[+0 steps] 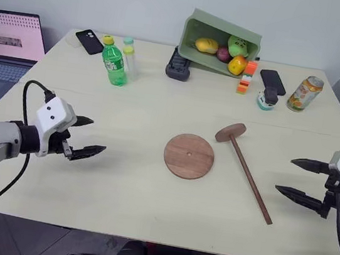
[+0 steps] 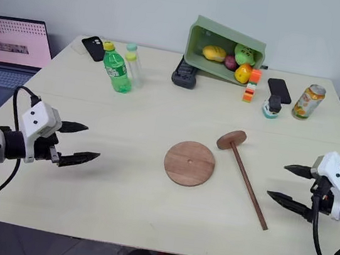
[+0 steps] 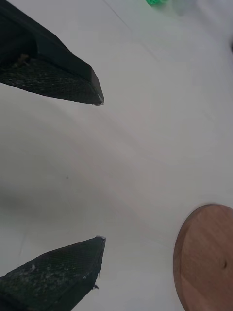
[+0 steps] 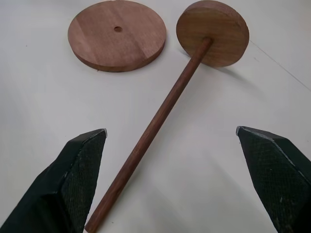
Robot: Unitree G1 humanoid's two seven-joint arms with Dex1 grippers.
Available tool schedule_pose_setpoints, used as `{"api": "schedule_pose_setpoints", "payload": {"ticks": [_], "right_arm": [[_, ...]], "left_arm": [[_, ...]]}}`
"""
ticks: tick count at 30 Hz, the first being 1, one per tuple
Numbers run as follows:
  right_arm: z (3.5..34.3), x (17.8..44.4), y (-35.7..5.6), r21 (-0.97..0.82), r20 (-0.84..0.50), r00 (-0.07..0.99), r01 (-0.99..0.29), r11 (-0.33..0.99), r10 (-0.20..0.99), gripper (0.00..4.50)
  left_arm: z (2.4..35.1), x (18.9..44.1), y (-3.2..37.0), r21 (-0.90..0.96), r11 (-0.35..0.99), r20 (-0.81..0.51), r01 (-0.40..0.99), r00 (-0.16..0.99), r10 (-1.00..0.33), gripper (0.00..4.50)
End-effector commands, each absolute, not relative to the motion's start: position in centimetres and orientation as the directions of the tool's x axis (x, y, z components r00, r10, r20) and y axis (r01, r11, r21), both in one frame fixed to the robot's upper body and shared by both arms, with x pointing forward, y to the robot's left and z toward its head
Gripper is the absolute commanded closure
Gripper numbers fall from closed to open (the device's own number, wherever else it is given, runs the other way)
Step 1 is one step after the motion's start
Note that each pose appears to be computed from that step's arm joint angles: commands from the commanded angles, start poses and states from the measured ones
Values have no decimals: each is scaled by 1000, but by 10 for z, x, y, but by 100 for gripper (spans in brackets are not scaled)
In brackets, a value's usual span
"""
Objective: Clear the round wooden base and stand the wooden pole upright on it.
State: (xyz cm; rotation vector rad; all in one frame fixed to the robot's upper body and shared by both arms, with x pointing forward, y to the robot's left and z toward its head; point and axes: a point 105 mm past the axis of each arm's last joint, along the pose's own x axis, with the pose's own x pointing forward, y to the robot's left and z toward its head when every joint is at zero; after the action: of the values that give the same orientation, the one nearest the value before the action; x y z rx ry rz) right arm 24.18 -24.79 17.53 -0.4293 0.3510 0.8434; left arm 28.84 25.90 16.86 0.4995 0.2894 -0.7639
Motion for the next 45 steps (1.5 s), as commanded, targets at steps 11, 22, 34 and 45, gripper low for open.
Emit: {"api": "schedule_pose_setpoints", "payload": {"ticks": [11, 22, 34, 45], "right_arm": [[190, 241, -248, -280, -414, 672, -736, 617, 614, 1], [201, 254, -203, -190, -386, 664, -736, 650, 640, 1], [168, 303, -181, -42, -594, 655, -605, 795, 467, 1], [152, 333, -174, -25, -810, 469, -628, 777, 353, 1]], "left_arm": [[185, 294, 232, 374, 519, -382, 769, 637, -669, 0], [183, 281, 117, 412, 147, -350, 899, 305, -886, 0], [167, 286, 67, 484, 6, -332, 875, 191, -924, 0], [152, 285, 46, 533, 36, -287, 845, 221, -932, 0]]}}
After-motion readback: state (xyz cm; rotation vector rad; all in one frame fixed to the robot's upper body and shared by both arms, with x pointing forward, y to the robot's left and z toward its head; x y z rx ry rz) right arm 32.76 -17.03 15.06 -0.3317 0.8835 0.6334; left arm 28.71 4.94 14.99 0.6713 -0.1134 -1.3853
